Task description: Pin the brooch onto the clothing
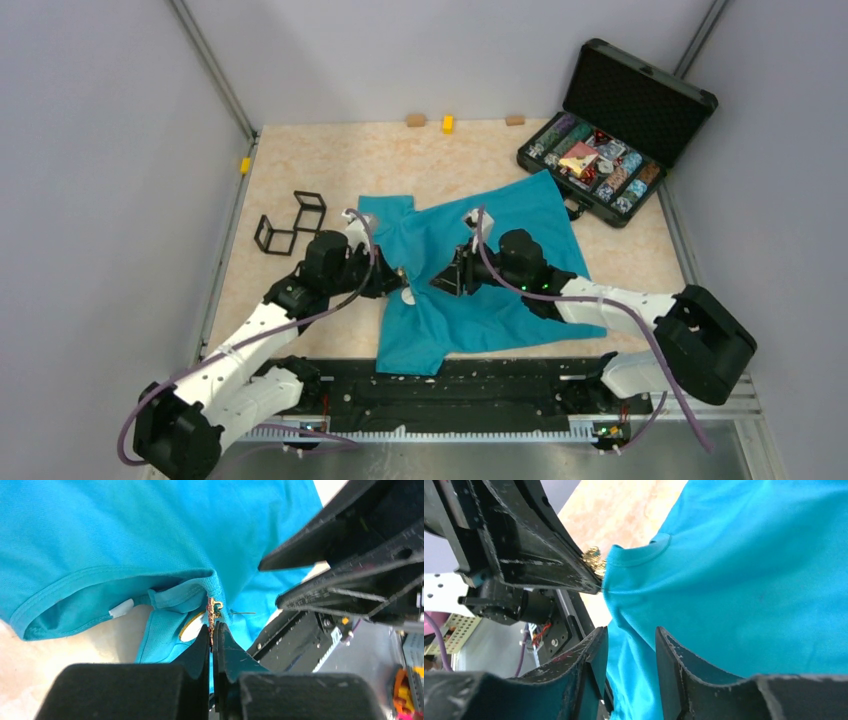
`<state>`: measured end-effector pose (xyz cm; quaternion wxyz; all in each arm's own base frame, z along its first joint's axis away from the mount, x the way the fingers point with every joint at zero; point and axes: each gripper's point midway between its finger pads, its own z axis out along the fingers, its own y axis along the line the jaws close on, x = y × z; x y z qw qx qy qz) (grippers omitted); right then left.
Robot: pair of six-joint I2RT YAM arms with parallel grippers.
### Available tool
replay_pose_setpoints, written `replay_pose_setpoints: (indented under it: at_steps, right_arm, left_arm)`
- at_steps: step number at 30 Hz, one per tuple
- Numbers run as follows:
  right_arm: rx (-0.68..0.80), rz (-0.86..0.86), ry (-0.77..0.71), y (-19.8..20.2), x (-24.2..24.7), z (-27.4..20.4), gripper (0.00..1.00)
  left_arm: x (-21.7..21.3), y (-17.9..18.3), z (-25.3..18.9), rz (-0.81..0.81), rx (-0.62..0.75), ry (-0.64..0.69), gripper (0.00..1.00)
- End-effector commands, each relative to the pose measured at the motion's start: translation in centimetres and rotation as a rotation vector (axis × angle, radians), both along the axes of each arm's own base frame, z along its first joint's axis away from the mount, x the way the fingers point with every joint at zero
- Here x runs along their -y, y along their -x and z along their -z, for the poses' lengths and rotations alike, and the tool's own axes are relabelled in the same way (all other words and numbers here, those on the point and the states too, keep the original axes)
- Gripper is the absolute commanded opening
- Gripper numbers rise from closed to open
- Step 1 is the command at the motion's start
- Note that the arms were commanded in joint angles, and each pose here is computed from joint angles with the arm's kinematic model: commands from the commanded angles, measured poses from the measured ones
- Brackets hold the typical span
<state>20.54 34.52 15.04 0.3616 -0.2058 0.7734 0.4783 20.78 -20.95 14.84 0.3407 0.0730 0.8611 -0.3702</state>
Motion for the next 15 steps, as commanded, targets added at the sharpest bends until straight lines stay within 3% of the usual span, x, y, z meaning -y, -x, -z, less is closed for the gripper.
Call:
replay_pose_setpoints:
  at_steps: [1,7,15]
  right_arm:
    - [0.115,-0.162,-0.071,1.3,1.0,-1.3,0.44]
    - [0.178,-0.281,-0.152,2.5,0.0,-2.6,0.47]
    - [0.195,-0.313,-0.178,2.2,-1.0,-2.8,0.48]
  left_arm:
    - [1.6,1.4,-2.9,0.237,0.066,0.045,0.0]
    - [1.9,2.2,-3.2,0.334,0.079,0.042,0.0]
    - [2.1,3.2,-3.0,0.42,0.026,0.043,0.0]
